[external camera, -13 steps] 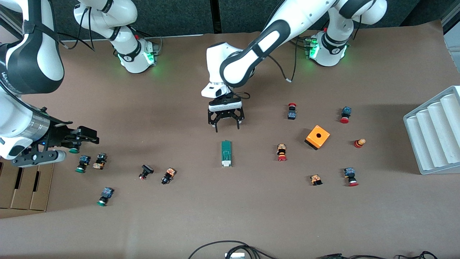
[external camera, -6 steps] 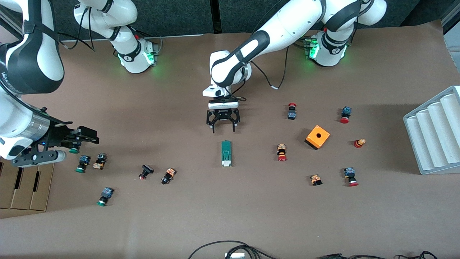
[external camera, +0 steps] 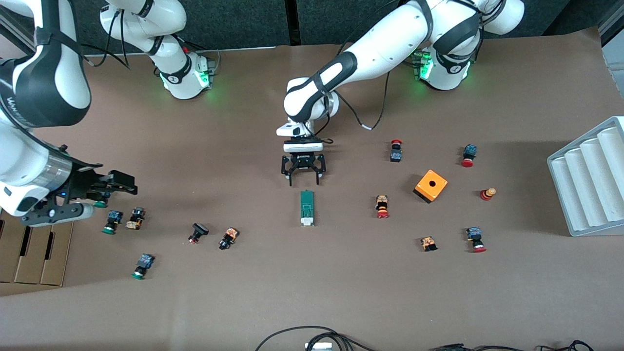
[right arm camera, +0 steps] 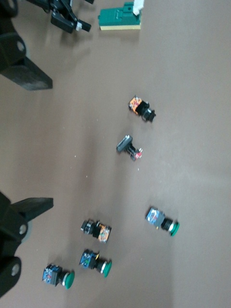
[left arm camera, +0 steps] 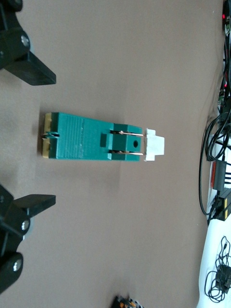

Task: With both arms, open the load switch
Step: 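Reach the right gripper to the switch's white handle while the left gripper waits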

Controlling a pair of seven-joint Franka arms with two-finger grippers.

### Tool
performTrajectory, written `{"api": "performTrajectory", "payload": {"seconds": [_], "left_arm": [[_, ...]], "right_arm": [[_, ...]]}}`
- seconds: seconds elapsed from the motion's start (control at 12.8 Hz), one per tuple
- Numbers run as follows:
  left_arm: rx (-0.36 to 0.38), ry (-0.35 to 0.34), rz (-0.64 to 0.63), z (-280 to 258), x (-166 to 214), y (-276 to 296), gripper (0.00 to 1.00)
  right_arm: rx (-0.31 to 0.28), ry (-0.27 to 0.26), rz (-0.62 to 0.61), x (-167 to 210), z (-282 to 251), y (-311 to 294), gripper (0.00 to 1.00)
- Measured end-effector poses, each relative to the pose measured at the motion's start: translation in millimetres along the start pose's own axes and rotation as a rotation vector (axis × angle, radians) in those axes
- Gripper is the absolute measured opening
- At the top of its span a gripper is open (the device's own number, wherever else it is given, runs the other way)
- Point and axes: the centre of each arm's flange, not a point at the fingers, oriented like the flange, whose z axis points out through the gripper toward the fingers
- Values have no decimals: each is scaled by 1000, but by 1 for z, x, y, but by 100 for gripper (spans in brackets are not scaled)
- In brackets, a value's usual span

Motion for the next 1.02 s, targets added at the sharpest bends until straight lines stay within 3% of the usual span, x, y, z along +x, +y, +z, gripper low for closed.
{"api": "performTrajectory", "payload": {"seconds": [0.63,1.02], "left_arm": [[-16,111,-1,16,-31,-1,100],[-50,242,58,49,-45,0,98]], "right_arm": [[-27,91,-123,15,3,-55,100],[-36,114,-204,47,66,-94,99]]}}
